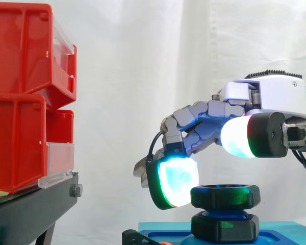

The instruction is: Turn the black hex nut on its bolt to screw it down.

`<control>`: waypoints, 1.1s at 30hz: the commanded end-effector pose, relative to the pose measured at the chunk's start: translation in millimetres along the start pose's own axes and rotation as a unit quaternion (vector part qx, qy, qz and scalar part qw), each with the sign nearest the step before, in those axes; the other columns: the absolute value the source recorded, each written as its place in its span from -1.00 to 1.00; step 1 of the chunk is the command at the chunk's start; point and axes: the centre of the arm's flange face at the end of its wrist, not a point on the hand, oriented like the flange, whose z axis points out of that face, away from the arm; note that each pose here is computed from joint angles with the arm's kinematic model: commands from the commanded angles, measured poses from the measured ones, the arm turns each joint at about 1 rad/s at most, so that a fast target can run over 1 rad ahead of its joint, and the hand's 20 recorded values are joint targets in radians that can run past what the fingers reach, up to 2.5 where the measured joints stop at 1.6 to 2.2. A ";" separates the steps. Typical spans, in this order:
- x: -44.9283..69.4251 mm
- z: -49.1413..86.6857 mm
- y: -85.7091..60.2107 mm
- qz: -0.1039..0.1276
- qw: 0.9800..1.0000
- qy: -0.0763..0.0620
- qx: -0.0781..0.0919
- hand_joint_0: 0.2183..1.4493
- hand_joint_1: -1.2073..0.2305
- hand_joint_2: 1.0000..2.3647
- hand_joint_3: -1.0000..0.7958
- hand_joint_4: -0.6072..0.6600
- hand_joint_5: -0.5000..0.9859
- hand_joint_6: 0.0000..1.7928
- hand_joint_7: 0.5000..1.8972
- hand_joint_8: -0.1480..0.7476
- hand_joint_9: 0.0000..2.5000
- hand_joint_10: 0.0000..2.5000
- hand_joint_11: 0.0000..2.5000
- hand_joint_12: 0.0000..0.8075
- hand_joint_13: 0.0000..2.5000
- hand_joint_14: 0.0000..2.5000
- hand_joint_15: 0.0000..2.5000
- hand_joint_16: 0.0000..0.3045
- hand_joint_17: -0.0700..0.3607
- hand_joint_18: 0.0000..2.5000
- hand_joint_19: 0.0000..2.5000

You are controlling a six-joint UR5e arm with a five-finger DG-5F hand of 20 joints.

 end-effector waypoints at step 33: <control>-33.2 14.0 -5.2 -0.029 0.997 -0.062 -0.039 -0.55 0.39 -1.00 -0.44 0.38 -0.43 -0.36 0.14 -0.02 -0.47 -0.99 -0.76 -0.10 -0.60 -1.00 -0.94 -0.62 -0.06 -0.56 -0.65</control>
